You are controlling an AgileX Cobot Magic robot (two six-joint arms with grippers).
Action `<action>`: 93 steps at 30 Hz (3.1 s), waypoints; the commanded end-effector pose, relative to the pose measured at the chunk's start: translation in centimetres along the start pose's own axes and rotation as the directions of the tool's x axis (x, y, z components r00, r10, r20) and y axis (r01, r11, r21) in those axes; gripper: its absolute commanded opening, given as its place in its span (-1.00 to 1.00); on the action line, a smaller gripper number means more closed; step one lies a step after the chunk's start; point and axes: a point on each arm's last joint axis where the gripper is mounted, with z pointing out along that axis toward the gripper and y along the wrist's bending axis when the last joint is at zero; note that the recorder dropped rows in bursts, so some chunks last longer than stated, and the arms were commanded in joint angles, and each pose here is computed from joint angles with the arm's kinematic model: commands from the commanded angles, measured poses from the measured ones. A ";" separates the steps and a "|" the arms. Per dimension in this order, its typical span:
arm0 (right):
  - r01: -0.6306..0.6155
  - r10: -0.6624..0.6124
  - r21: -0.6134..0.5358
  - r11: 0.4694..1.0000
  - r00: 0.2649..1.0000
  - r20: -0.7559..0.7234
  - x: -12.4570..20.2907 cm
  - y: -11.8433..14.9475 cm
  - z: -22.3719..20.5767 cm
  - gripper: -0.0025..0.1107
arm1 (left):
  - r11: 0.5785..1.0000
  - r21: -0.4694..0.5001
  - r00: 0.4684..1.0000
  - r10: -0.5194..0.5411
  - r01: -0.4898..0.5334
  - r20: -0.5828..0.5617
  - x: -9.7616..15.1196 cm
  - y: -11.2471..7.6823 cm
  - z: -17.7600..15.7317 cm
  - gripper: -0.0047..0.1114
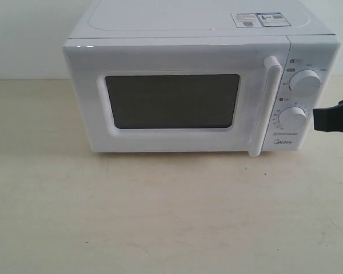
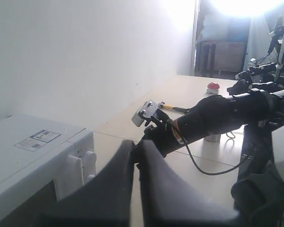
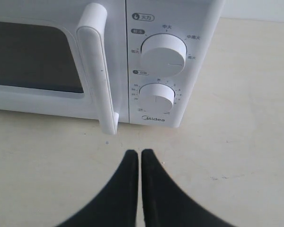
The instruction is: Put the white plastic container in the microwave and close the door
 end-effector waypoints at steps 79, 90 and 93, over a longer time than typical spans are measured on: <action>-0.008 0.008 0.002 1.000 1.000 0.006 0.0 -0.1 -0.1 -0.96 | 0.427 -0.897 0.964 -0.266 0.114 -0.003 27.0 5.0 -5.6 -0.84; -0.008 0.008 0.002 1.000 1.000 0.006 0.0 -0.1 -0.1 -0.96 | 0.429 -0.896 0.964 -0.266 0.115 -0.004 27.0 5.0 -5.6 -0.84; -0.008 0.008 0.002 1.000 1.000 0.006 0.0 -0.1 -0.1 -0.96 | 0.429 -0.896 0.964 -0.266 0.115 -0.004 27.0 5.0 -5.6 -0.84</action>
